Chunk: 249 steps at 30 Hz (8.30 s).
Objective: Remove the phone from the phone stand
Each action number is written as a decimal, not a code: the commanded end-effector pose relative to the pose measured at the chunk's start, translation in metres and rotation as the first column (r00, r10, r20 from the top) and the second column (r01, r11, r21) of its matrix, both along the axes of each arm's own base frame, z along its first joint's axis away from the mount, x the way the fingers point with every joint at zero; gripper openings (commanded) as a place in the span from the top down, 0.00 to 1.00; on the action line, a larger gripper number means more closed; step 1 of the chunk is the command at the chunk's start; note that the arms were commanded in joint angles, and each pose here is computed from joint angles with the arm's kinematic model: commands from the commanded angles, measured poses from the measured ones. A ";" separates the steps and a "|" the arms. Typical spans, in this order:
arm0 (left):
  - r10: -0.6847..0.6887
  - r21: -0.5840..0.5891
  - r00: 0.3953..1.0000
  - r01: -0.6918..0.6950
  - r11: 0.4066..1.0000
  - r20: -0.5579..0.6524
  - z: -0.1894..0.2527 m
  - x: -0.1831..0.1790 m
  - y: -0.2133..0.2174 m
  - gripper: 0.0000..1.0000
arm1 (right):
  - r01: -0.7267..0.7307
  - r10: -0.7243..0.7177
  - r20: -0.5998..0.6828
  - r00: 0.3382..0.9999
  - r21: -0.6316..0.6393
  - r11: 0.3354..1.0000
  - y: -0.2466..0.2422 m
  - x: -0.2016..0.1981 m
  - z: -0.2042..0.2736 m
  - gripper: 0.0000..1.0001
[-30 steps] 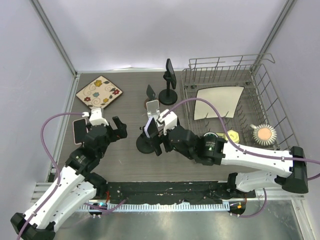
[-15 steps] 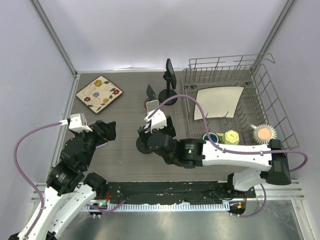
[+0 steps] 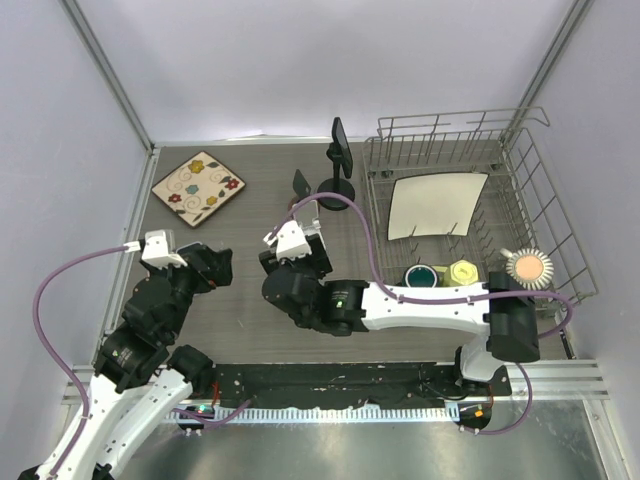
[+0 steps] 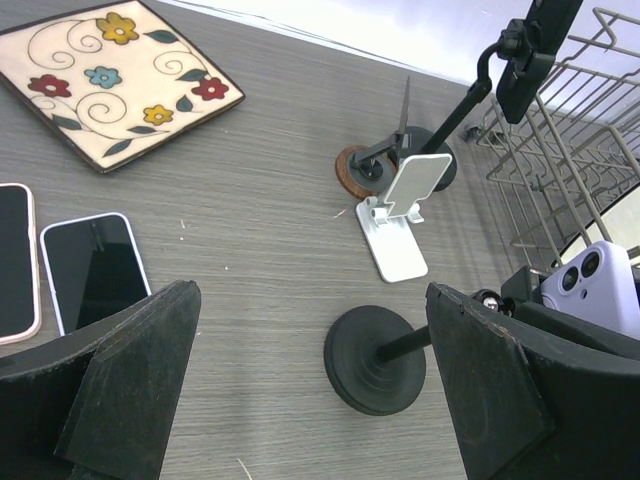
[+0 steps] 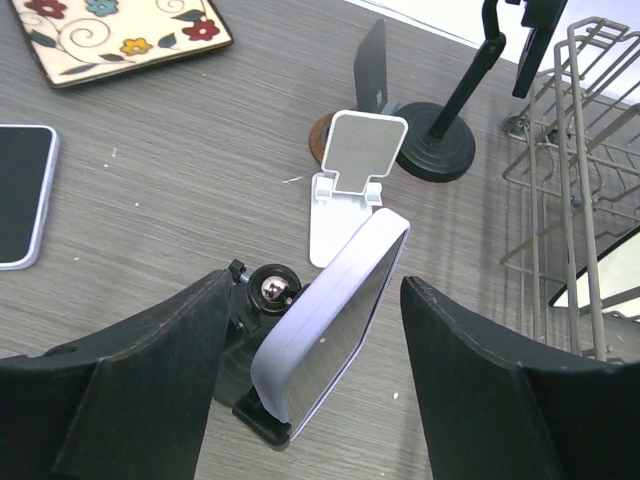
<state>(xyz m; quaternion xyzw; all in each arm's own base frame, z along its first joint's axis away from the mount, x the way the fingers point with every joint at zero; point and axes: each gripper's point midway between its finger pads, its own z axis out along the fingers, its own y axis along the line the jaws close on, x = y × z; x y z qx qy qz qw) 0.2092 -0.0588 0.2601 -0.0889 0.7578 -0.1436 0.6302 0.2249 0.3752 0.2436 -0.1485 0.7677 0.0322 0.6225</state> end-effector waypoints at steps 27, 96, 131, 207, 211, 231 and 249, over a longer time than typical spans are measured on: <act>-0.570 0.007 0.821 0.570 0.822 -0.028 -0.022 -0.006 -0.112 0.00 | -0.339 0.331 0.108 0.937 0.070 0.938 -0.020 0.015 0.027 0.99; -0.733 0.227 0.678 0.707 0.669 0.048 -0.089 0.010 -0.196 1.00 | -0.346 0.343 0.047 0.938 0.109 0.932 -0.022 0.015 -0.002 0.55; -0.587 0.160 0.806 0.591 0.791 -0.073 -0.106 0.035 -0.185 0.43 | -0.403 0.403 0.015 0.915 0.080 0.912 -0.032 0.004 0.003 0.99; -0.417 -0.041 0.909 0.415 0.909 -0.030 -0.111 0.025 -0.142 1.00 | 0.339 -0.334 0.110 0.936 -0.035 0.940 -0.147 0.028 0.011 0.99; -0.438 -0.042 0.899 0.437 0.898 -0.017 -0.112 0.021 -0.145 1.00 | 0.312 -0.307 0.102 0.946 -0.043 0.949 -0.143 0.030 0.014 0.99; -0.735 0.201 0.670 0.709 0.676 0.109 -0.059 0.023 -0.212 0.01 | -0.135 0.131 0.086 0.988 0.041 0.990 -0.081 0.014 0.027 0.99; -0.760 0.230 0.650 0.741 0.630 -0.014 -0.101 0.052 -0.246 0.63 | -0.219 0.217 0.063 0.974 0.037 0.975 -0.078 0.004 0.022 0.99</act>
